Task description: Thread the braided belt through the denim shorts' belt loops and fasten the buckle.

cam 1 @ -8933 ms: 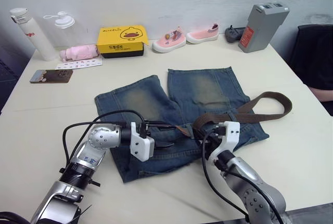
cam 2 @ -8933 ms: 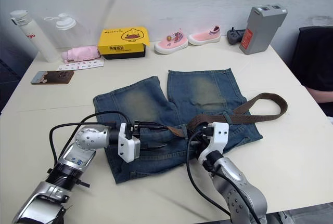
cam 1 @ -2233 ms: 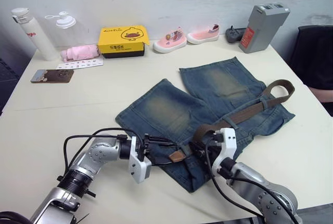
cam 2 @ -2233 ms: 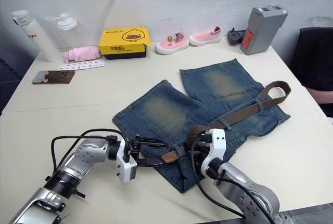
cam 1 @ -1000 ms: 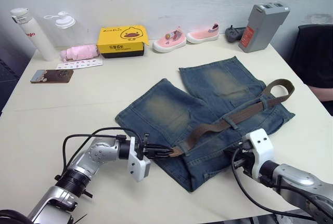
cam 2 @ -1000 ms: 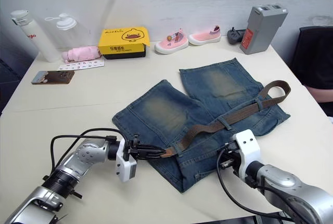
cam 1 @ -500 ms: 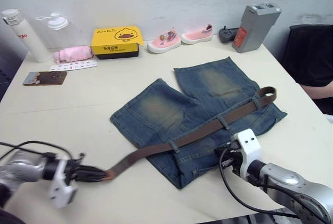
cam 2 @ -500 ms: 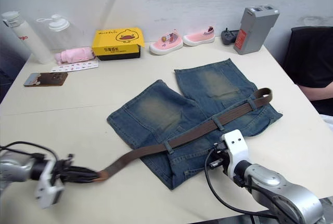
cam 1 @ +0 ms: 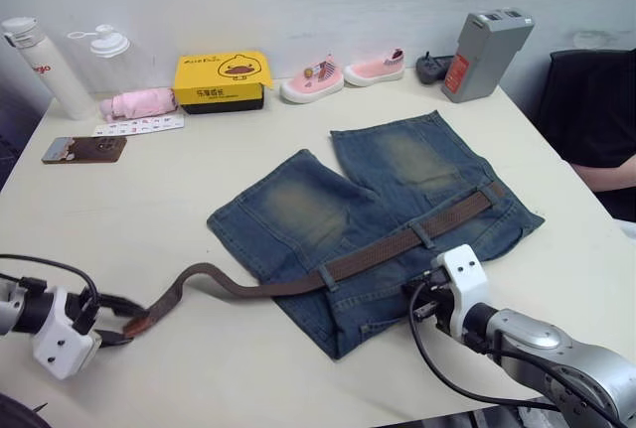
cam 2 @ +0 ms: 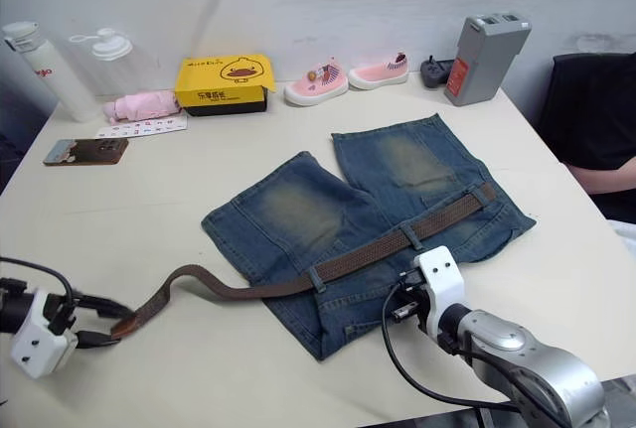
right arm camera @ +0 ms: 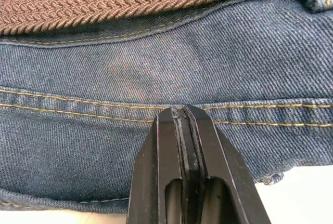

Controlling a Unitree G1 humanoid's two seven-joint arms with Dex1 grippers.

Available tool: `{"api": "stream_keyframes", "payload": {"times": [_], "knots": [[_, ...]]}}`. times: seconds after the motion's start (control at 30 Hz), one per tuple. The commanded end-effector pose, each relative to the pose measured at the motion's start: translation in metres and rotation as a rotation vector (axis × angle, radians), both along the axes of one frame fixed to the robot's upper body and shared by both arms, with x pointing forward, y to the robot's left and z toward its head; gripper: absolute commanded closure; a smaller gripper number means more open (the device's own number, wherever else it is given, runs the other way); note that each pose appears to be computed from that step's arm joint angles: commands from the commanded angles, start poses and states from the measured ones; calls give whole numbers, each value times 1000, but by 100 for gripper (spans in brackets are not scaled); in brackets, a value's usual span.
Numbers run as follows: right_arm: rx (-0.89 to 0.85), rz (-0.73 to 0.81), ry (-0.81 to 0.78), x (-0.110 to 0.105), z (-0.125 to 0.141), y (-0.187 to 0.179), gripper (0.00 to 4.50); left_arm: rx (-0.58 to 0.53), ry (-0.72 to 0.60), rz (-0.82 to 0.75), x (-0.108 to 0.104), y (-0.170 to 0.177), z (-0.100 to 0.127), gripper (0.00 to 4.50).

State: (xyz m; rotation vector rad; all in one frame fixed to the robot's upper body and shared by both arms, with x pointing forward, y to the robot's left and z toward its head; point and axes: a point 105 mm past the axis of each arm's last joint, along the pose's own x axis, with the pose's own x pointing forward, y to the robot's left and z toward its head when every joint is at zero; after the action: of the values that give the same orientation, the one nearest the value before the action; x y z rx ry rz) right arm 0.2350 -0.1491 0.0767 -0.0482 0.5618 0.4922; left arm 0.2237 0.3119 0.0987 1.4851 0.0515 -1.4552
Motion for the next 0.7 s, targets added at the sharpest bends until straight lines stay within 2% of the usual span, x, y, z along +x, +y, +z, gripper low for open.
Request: {"api": "stream_keyframes", "payload": {"times": [0.03, 0.17, 0.23, 0.3, 0.43, 0.57, 0.67, 0.7], "knots": [[8, 32, 63, -7, -11, 7, 450, -82, -87, -104, 10, -24, 18, 11], [8, 31, 66, -6, -11, 7, 450, -180, -60, -273, -3, -60, 33, 4], [10, 34, 66, -6, -11, 8, 450, -266, -10, -301, -10, -79, 42, 4], [17, 44, 53, -7, -7, 9, 450, -307, 56, -313, -20, -89, 45, 4], [62, 86, -13, -6, 13, 7, 450, -405, 239, -246, -31, -113, 54, 4], [118, 164, -121, -8, 44, 5, 450, -570, 379, -74, -20, -141, 59, 4], [135, 179, -176, -9, 60, -5, 450, -659, 434, -7, -14, -162, 58, 4], [129, 183, -191, -9, 64, -10, 418, -693, 439, 0, -12, -170, 59, 1]]}}
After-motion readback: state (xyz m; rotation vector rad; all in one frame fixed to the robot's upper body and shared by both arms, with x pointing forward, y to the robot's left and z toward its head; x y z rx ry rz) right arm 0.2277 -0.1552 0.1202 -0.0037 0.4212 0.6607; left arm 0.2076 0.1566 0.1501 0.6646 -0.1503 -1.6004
